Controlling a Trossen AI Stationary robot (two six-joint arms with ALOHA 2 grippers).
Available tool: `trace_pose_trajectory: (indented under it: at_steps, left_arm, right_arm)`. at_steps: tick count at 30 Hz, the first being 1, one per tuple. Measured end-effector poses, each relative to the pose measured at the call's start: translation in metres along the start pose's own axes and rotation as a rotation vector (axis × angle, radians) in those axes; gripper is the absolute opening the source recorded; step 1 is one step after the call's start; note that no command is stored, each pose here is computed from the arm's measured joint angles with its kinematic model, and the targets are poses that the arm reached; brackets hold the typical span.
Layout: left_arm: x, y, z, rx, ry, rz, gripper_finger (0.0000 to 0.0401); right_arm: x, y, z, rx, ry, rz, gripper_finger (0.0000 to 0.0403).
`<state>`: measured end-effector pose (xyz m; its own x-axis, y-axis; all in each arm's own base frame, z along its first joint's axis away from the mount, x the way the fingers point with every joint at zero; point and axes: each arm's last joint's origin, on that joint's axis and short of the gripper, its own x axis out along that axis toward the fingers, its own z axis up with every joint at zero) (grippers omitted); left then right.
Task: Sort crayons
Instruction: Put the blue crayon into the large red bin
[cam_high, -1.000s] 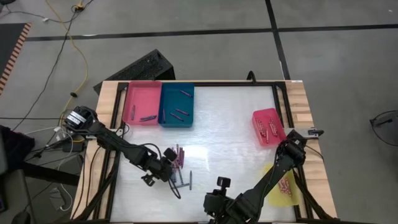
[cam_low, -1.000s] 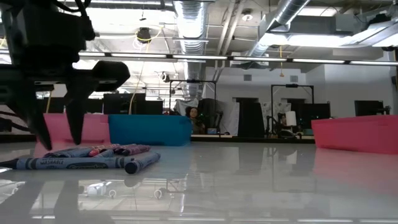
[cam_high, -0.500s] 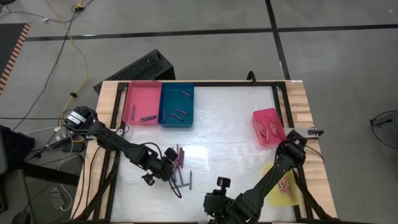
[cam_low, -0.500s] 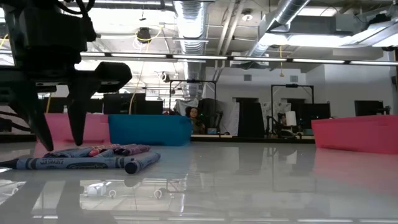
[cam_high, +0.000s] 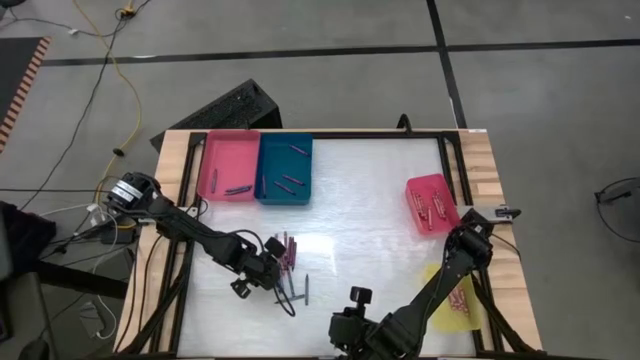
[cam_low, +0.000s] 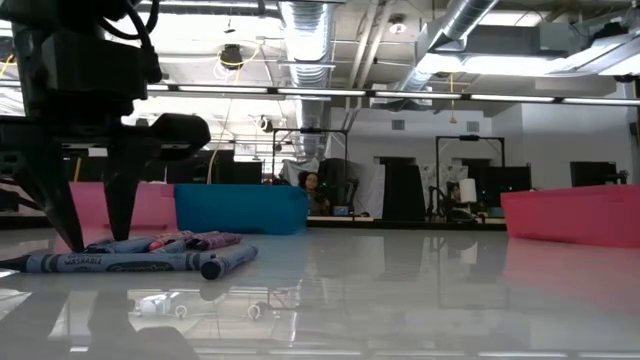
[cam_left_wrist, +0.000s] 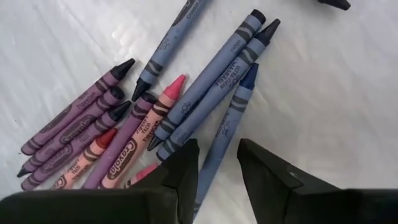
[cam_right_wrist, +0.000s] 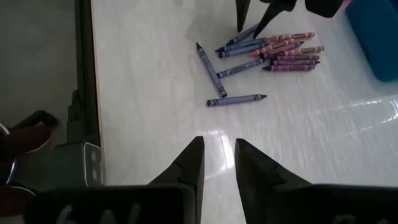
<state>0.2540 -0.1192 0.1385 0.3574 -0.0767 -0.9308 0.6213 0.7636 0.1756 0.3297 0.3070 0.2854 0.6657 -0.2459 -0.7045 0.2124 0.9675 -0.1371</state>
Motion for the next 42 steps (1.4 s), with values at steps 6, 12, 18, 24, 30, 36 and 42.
trace_pose_trajectory:
  at_steps: [6,12,18,24,30,36,42]
  left_arm:
    - [0.000,-0.001,-0.002,-0.029,0.015,-0.032,0.0051]
    - [0.001,-0.001,-0.002,-0.093,0.016,-0.014,0.0010]
    - [-0.006,-0.001,0.000,-0.255,-0.017,0.025,0.0010]
    - [-0.032,-0.006,0.006,-0.368,-0.115,0.135,0.0003]
    - [-0.075,-0.014,0.014,-0.465,-0.337,0.278,0.0003]
    - [-0.123,-0.026,0.023,-0.475,-0.626,0.387,0.0003]
    - [-0.157,-0.039,0.024,-0.419,-0.801,0.444,0.0003]
  right_arm:
    - [0.000,0.000,0.000,0.004,-0.002,0.002,0.0086]
    - [0.000,0.000,0.001,0.031,-0.005,0.004,0.0086]
    - [0.000,0.000,0.001,0.060,-0.035,-0.022,0.0086]
    - [-0.001,0.000,0.005,0.089,-0.122,-0.071,0.0086]
    - [-0.002,-0.002,0.010,0.112,-0.263,-0.177,0.0086]
    - [0.000,-0.009,0.016,0.143,-0.393,-0.306,0.0086]
    - [0.015,-0.026,0.031,0.155,-0.424,-0.401,0.0086]
